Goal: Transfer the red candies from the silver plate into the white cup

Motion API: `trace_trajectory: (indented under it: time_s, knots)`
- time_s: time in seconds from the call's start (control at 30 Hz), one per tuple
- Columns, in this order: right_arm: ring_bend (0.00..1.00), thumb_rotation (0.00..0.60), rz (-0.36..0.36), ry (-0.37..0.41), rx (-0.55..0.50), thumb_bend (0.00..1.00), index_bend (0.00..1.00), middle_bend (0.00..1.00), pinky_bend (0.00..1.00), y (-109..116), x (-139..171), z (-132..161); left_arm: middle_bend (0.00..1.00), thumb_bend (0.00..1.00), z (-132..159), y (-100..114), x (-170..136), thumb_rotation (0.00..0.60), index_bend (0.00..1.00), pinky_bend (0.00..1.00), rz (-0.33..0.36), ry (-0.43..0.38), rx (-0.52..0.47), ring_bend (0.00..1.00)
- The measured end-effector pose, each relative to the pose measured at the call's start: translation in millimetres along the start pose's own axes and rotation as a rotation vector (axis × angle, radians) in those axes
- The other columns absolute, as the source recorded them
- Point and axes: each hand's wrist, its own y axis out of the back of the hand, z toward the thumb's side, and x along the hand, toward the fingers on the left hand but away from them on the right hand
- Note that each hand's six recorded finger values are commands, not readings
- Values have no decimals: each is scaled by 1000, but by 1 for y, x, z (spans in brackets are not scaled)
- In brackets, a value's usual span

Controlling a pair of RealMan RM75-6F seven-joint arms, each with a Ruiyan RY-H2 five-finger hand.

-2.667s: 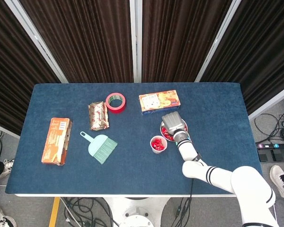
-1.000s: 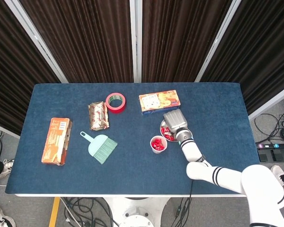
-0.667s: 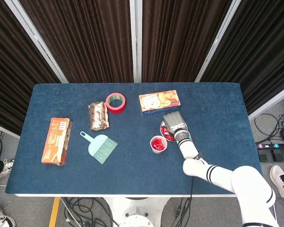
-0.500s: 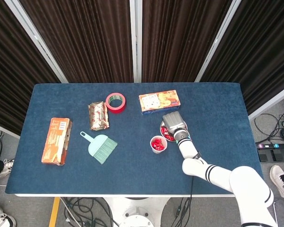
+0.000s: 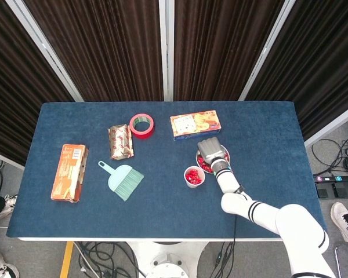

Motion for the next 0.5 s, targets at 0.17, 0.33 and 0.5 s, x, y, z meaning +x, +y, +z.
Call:
trace_trajectory:
  time_s: [0.17,0.33,0.5]
  knots:
    - [1000,600,-17,-7,-7,198,593,1000,1000,5,4,-6,164,102,1,0,0,599,146,188,1,-2,-1,58]
    - [1000,600,-48,-9,-17,201,598,1000,1000,14,12,-11,164,103,2,-1,-1,600,146,188,-1,-7,-1,58]
    - [1000,600,-106,16,-27,201,599,1000,1000,32,28,-9,164,102,5,-1,1,600,146,188,0,-14,-1,58]
